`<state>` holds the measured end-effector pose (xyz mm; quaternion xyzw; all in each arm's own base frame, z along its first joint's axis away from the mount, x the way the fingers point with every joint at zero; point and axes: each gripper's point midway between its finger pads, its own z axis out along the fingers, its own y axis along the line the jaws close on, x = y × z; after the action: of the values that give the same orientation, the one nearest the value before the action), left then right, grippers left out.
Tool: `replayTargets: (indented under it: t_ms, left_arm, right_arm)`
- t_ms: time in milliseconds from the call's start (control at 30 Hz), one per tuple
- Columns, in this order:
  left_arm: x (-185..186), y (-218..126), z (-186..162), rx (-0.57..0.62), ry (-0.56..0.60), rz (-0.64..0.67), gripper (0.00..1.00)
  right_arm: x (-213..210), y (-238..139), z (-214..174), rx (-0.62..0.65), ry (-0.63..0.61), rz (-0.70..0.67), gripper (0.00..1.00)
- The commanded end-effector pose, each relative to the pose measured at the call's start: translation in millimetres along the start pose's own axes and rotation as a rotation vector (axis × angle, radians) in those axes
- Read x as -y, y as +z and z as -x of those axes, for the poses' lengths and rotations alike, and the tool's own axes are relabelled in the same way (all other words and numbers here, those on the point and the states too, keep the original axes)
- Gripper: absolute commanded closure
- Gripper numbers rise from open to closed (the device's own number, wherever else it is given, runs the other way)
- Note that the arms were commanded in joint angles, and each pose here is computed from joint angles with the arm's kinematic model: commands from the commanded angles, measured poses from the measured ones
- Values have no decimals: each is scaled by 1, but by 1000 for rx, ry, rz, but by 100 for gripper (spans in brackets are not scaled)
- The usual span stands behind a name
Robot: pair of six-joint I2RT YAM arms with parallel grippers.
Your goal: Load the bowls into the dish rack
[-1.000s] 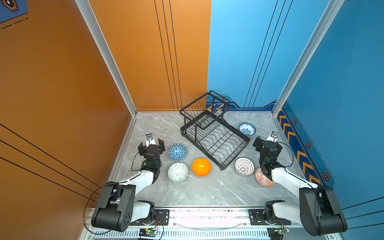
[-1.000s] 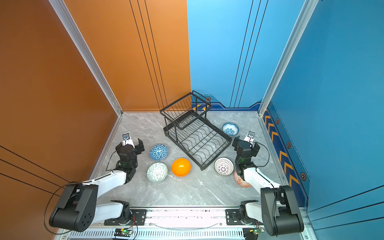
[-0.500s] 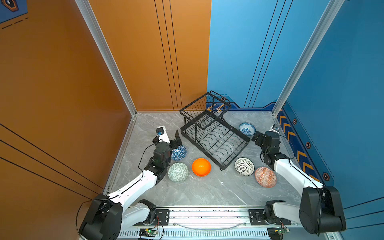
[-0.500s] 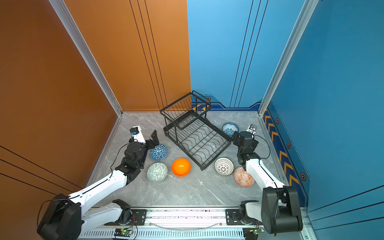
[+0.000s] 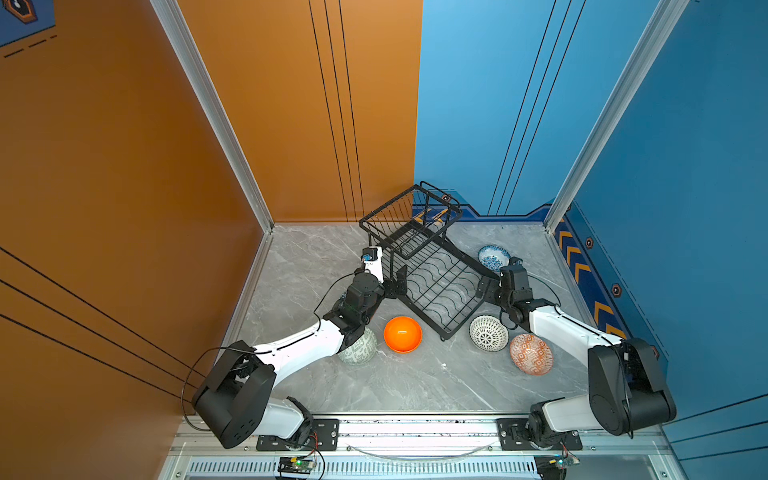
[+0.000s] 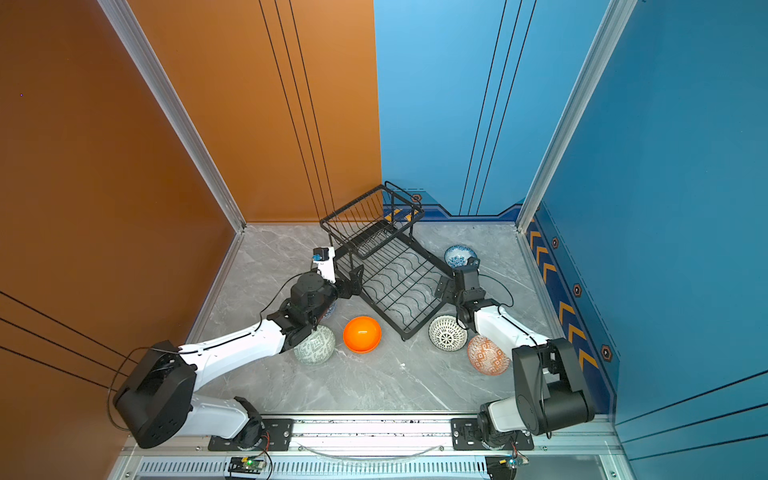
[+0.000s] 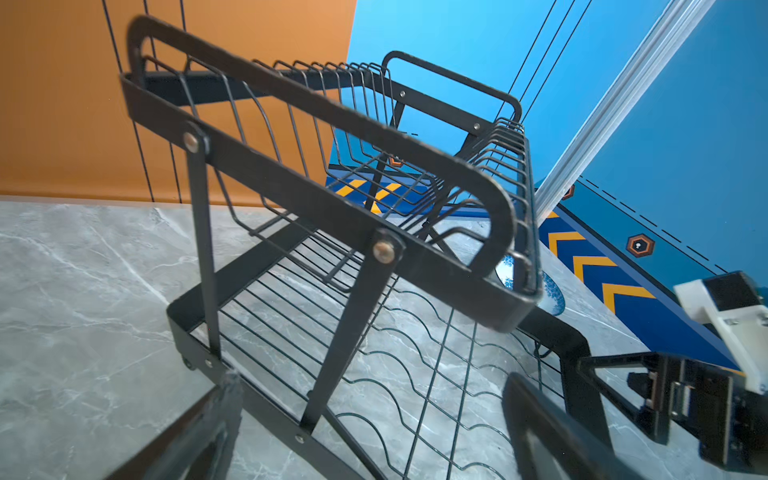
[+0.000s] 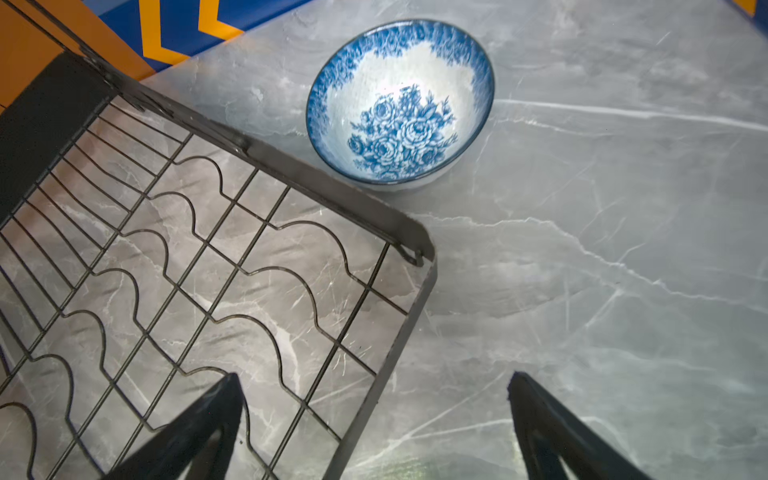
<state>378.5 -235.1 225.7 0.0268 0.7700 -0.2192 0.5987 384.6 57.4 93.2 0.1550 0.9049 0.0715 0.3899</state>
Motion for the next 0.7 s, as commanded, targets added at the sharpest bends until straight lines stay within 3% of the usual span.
replayTargets:
  t_ms: [0, 667]
  left_arm:
    - [15, 7, 3, -12, -22, -53, 2]
    - [7, 17, -11, -58, -60, -57, 2]
  right_arm:
    - [-20, 6, -11, -74, 47, 71, 0]
    - [-70, 38, -14, -108, 8, 117, 0]
